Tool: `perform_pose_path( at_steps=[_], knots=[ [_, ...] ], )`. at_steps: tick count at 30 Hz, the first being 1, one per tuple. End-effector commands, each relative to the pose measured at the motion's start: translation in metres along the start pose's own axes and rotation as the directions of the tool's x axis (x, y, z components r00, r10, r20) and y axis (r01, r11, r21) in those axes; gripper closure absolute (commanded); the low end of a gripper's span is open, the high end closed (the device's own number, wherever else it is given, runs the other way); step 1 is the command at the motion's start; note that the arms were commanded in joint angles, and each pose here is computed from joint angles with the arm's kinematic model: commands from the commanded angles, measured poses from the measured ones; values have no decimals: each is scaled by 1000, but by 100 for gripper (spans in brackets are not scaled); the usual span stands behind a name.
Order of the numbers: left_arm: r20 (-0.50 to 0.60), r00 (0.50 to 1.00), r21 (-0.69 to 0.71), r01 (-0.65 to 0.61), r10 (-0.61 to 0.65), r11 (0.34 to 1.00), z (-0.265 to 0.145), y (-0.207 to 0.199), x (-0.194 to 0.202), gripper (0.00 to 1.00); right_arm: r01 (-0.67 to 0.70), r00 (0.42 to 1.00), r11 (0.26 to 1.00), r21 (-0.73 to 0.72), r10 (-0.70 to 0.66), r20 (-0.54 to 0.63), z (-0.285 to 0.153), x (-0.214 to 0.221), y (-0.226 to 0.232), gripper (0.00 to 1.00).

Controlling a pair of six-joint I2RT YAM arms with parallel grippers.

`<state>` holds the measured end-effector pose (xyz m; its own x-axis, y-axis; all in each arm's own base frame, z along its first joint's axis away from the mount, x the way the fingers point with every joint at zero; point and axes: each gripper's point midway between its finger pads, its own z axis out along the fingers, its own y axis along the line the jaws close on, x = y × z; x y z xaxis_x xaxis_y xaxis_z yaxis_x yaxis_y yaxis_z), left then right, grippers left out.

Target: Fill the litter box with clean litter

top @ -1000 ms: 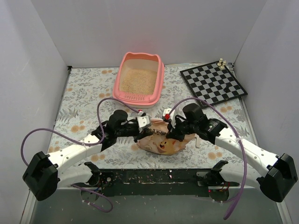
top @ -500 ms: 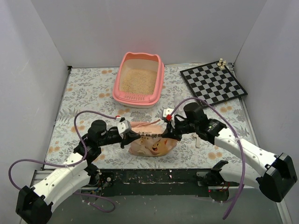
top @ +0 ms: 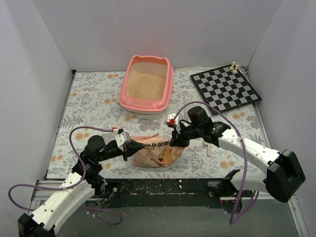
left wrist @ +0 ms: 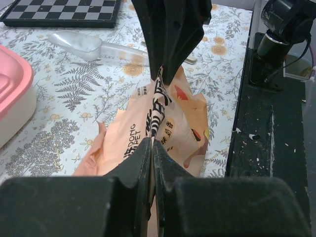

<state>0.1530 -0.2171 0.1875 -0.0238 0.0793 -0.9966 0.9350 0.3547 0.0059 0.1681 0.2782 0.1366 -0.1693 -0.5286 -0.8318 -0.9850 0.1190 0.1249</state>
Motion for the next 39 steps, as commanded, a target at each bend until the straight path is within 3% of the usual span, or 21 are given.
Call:
perform_pose_path(
  at_steps=[1, 7, 13, 21, 30, 39],
  knots=[
    [96, 995, -44, -36, 40, 998, -2, 9, -30, 100, -54, 991, 991, 125, 69, -118, -16, 14, -20, 66],
    [100, 995, -51, -24, 29, 998, -2, 10, -30, 100, 27, 1000, 986, 165, -25, -15, -51, -35, -11, 53],
    [89, 996, -70, -14, 20, 997, -2, 13, -28, 100, 64, 998, 984, 168, -62, -20, -69, -33, 3, 48],
    [51, 998, -62, 34, -31, 998, 0, 13, -24, 100, 77, 997, 989, 124, -77, -4, -50, -15, 4, 43],
    [54, 998, -84, 44, -40, 995, -4, 13, -23, 100, 135, 989, 984, 119, -142, 46, -36, -27, -7, 41],
    [55, 998, -93, 49, -45, 994, -5, 14, -24, 100, 116, 993, 992, 44, -117, 29, -13, -15, -10, 41]
  ],
)
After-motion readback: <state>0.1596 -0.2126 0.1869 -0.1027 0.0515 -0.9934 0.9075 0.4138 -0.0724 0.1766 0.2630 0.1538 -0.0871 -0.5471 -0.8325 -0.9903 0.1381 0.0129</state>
